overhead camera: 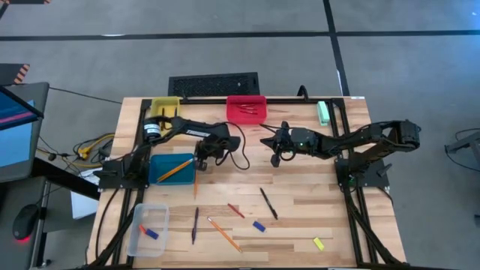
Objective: Sort crayons/erasers/pens/pencils in bins
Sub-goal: Put the yellow pencil into the blue bin
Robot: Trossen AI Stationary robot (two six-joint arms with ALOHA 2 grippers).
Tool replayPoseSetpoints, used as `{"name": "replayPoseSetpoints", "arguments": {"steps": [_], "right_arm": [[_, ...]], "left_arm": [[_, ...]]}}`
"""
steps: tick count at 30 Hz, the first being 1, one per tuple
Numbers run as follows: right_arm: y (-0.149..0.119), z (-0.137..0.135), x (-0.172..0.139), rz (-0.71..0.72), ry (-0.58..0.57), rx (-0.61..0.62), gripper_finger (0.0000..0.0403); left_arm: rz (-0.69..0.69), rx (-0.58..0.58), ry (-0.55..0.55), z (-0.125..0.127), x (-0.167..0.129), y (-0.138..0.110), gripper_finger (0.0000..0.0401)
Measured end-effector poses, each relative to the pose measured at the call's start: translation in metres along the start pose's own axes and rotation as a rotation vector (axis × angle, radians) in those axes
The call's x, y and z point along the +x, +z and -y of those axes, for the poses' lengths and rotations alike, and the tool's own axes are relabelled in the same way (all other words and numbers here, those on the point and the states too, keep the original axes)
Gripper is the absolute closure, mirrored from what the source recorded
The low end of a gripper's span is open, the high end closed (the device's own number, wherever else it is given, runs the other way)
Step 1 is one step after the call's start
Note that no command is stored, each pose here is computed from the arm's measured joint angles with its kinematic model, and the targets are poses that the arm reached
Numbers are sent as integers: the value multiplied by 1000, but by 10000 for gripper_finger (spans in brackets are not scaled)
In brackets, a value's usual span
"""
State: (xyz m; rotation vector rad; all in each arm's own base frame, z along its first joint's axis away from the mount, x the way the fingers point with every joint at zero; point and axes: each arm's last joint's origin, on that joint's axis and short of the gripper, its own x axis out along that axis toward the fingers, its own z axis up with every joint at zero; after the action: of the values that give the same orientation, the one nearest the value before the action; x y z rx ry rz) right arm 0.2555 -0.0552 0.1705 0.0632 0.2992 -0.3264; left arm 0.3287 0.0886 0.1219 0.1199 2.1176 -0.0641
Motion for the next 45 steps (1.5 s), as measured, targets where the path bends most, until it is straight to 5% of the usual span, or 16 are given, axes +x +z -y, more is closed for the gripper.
{"name": "replayPoseSetpoints", "arguments": {"steps": [9,21,31,45], "right_arm": [[0,0,0,1,15,-1,402],[0,-1,0,-5,19,-9,402],[-2,-1,0,-20,18,-10,401],[-1,-1,0,-17,18,-10,401]], "left_arm": [[-58,48,18,3,4,12,401],[132,-12,-24,0,-46,22,401],[-68,18,60,2,-12,10,401],[-44,40,-63,10,-1,12,401]]}}
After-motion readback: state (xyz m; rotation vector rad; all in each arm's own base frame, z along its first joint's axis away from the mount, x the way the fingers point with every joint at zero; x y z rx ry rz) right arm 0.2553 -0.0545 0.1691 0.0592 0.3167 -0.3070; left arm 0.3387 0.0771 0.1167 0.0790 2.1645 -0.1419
